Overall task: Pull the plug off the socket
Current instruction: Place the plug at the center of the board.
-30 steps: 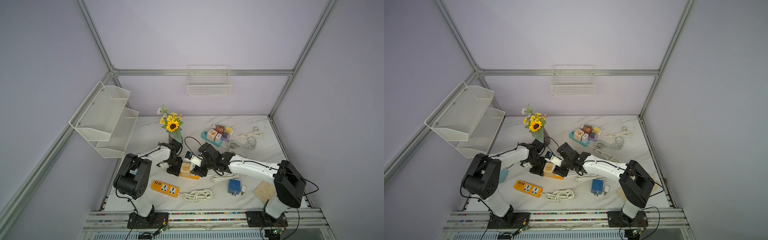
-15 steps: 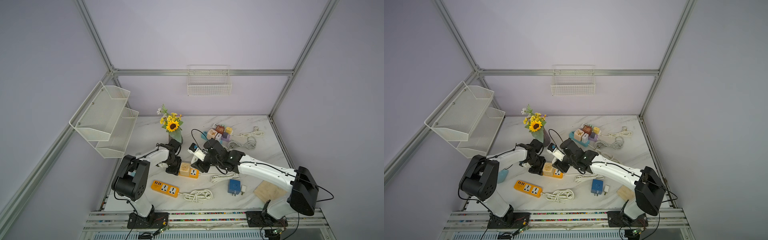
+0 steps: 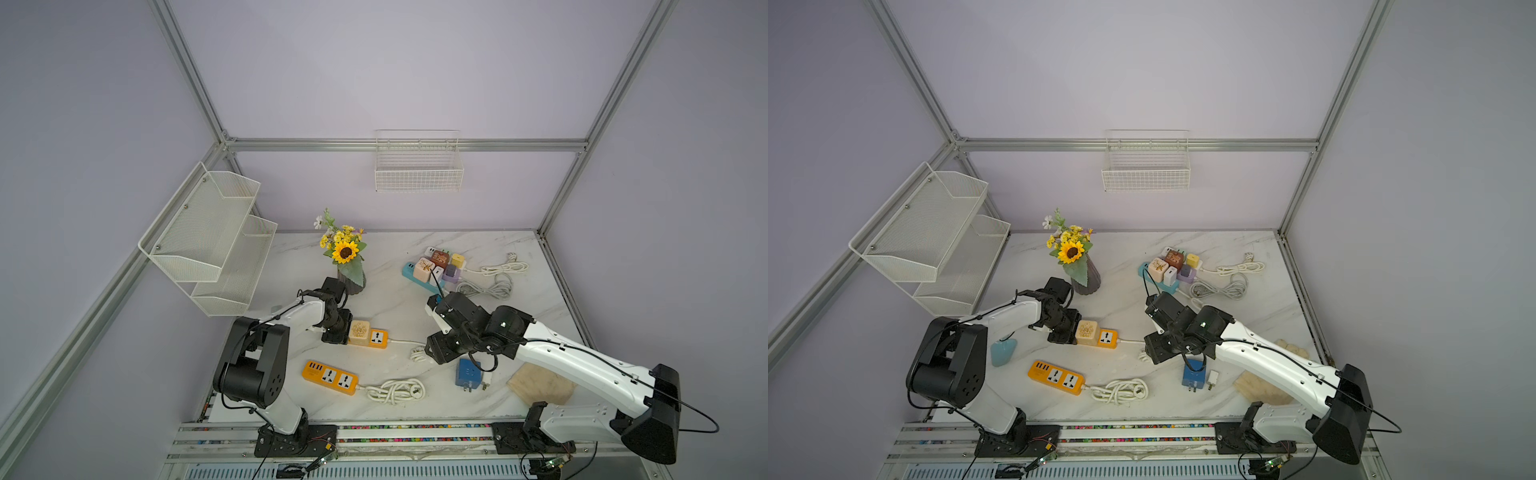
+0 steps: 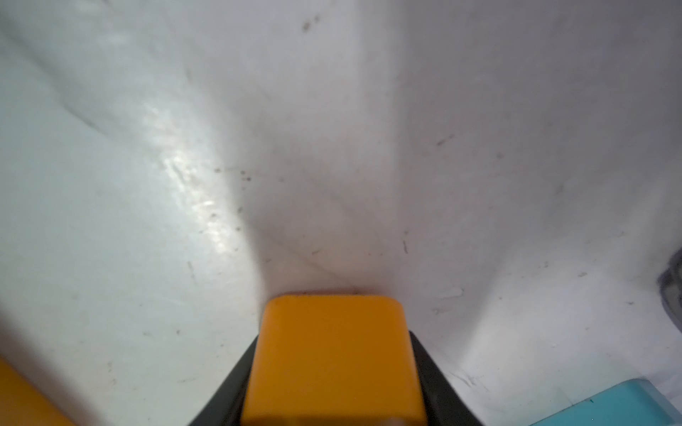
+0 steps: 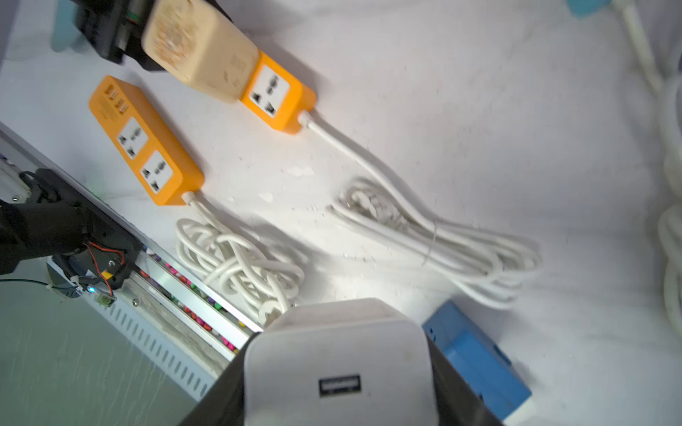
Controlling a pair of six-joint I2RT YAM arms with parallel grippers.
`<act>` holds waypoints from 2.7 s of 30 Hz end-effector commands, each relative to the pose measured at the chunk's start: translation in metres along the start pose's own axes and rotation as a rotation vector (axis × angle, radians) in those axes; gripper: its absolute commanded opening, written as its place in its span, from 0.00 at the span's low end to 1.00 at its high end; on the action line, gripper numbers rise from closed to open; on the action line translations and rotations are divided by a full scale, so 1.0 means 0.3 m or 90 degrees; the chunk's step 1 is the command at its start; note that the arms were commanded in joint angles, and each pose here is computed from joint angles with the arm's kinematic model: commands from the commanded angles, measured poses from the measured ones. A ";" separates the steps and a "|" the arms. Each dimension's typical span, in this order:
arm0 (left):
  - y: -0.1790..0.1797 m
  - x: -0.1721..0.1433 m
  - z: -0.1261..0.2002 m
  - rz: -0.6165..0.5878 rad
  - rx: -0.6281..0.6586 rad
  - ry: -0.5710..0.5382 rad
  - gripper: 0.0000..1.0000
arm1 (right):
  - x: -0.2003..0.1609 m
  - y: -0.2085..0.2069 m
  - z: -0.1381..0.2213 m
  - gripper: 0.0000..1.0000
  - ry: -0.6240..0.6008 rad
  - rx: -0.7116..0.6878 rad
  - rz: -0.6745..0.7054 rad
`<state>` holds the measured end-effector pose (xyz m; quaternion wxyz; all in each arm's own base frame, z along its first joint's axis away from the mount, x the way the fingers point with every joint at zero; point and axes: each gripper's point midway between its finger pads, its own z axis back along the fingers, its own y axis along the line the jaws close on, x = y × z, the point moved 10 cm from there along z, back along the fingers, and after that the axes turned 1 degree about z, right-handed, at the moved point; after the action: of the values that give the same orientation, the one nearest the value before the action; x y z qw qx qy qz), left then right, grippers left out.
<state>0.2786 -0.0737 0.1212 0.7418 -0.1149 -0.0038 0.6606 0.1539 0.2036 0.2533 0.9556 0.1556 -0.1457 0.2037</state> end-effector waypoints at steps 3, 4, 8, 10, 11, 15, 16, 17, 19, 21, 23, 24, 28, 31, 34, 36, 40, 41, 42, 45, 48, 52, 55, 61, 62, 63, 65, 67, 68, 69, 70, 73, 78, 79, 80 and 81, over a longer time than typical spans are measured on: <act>0.046 0.080 -0.031 -0.010 0.036 -0.085 0.00 | -0.092 -0.031 -0.093 0.27 0.170 -0.038 -0.128; 0.045 0.083 -0.031 -0.015 0.039 -0.086 0.00 | -0.091 -0.030 -0.114 0.27 0.186 -0.043 -0.132; 0.045 0.083 -0.021 -0.026 0.047 -0.086 0.00 | -0.082 -0.024 -0.184 0.27 0.243 -0.060 -0.145; 0.049 0.083 -0.017 -0.027 0.048 -0.085 0.00 | -0.090 -0.030 -0.217 0.27 0.279 -0.083 -0.155; 0.051 0.083 -0.016 -0.027 0.050 -0.086 0.00 | -0.095 -0.039 -0.235 0.26 0.299 -0.106 -0.159; 0.050 0.085 -0.003 -0.035 0.047 -0.090 0.00 | -0.097 -0.060 -0.265 0.25 0.316 -0.151 -0.167; 0.049 0.084 -0.001 -0.037 0.046 -0.090 0.00 | -0.092 -0.064 -0.266 0.25 0.313 -0.156 -0.171; 0.052 0.084 -0.002 -0.037 0.049 -0.090 0.00 | -0.088 -0.067 -0.270 0.25 0.312 -0.160 -0.173; 0.053 0.083 -0.004 -0.038 0.050 -0.087 0.00 | -0.082 -0.073 -0.281 0.26 0.312 -0.172 -0.174; 0.051 0.082 -0.004 -0.038 0.050 -0.084 0.00 | -0.081 -0.083 -0.290 0.26 0.314 -0.189 -0.175; 0.048 0.082 0.000 -0.040 0.047 -0.084 0.00 | -0.081 -0.094 -0.292 0.26 0.310 -0.204 -0.181; 0.047 0.082 0.001 -0.041 0.047 -0.085 0.00 | -0.083 -0.100 -0.295 0.26 0.308 -0.208 -0.183; 0.041 0.080 0.004 -0.042 0.044 -0.083 0.00 | -0.090 -0.120 -0.310 0.27 0.306 -0.218 -0.186; 0.039 0.079 0.005 -0.042 0.043 -0.080 0.00 | -0.088 -0.130 -0.321 0.29 0.302 -0.228 -0.191; 0.039 0.078 0.007 -0.041 0.044 -0.078 0.00 | -0.085 -0.135 -0.336 0.35 0.301 -0.233 -0.191; 0.039 0.078 0.009 -0.041 0.044 -0.078 0.00 | -0.087 -0.137 -0.347 0.41 0.303 -0.235 -0.189; 0.039 0.078 0.013 -0.039 0.044 -0.079 0.00 | -0.085 -0.140 -0.356 0.50 0.301 -0.238 -0.185; 0.039 0.078 0.013 -0.040 0.044 -0.080 0.00 | -0.085 -0.138 -0.358 0.52 0.300 -0.238 -0.184; 0.038 0.078 0.014 -0.040 0.043 -0.080 0.00 | -0.083 -0.138 -0.360 0.53 0.300 -0.237 -0.183; 0.038 0.077 0.013 -0.038 0.045 -0.079 0.00 | -0.085 -0.141 -0.366 0.58 0.302 -0.240 -0.184; 0.037 0.077 0.014 -0.039 0.044 -0.079 0.00 | -0.085 -0.144 -0.365 0.66 0.300 -0.244 -0.183; 0.034 0.077 0.010 -0.039 0.047 -0.079 0.00 | -0.077 -0.142 -0.355 0.71 0.292 -0.247 -0.183; 0.031 0.077 0.008 -0.040 0.048 -0.078 0.00 | -0.072 -0.142 -0.344 0.74 0.290 -0.256 -0.180; 0.029 0.077 0.008 -0.043 0.051 -0.079 0.00 | -0.010 -0.115 -0.254 0.75 0.219 -0.238 -0.170; 0.028 0.078 0.007 -0.044 0.052 -0.079 0.00 | 0.009 -0.106 -0.228 0.75 0.193 -0.226 -0.163; 0.025 0.077 0.007 -0.046 0.052 -0.077 0.00 | 0.025 -0.099 -0.207 0.75 0.169 -0.216 -0.156; 0.023 0.076 0.005 -0.048 0.055 -0.076 0.00 | 0.076 -0.075 -0.154 0.75 0.096 -0.177 -0.122; 0.021 0.076 0.004 -0.050 0.059 -0.075 0.00 | 0.124 -0.049 -0.111 0.75 0.025 -0.133 -0.066; 0.020 0.076 0.004 -0.050 0.061 -0.075 0.00 | 0.152 -0.030 -0.090 0.75 -0.019 -0.106 -0.026; 0.021 0.076 0.004 -0.050 0.063 -0.075 0.00 | 0.174 -0.012 -0.074 0.75 -0.060 -0.071 0.015; 0.020 0.075 0.005 -0.050 0.064 -0.075 0.00 | 0.194 0.011 -0.061 0.77 -0.109 -0.026 0.067; 0.020 0.074 0.001 -0.050 0.068 -0.071 0.00 | 0.235 0.069 -0.039 0.79 -0.263 0.092 0.233; 0.020 0.073 -0.005 -0.050 0.078 -0.067 0.00 | 0.274 0.153 -0.119 0.91 -0.446 0.176 0.478; 0.020 0.073 -0.005 -0.050 0.079 -0.066 0.00 | 0.296 0.175 -0.157 0.92 -0.446 0.173 0.512; 0.022 0.073 -0.004 -0.050 0.081 -0.065 0.00 | 0.318 0.194 -0.191 0.92 -0.438 0.172 0.531; 0.022 0.073 -0.005 -0.051 0.081 -0.064 0.00 | 0.335 0.211 -0.231 0.92 -0.423 0.174 0.548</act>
<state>0.2814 -0.0609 0.1217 0.7577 -0.0870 0.0047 0.6468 0.2167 0.2843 0.2326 0.7626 0.2493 -0.3846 0.4565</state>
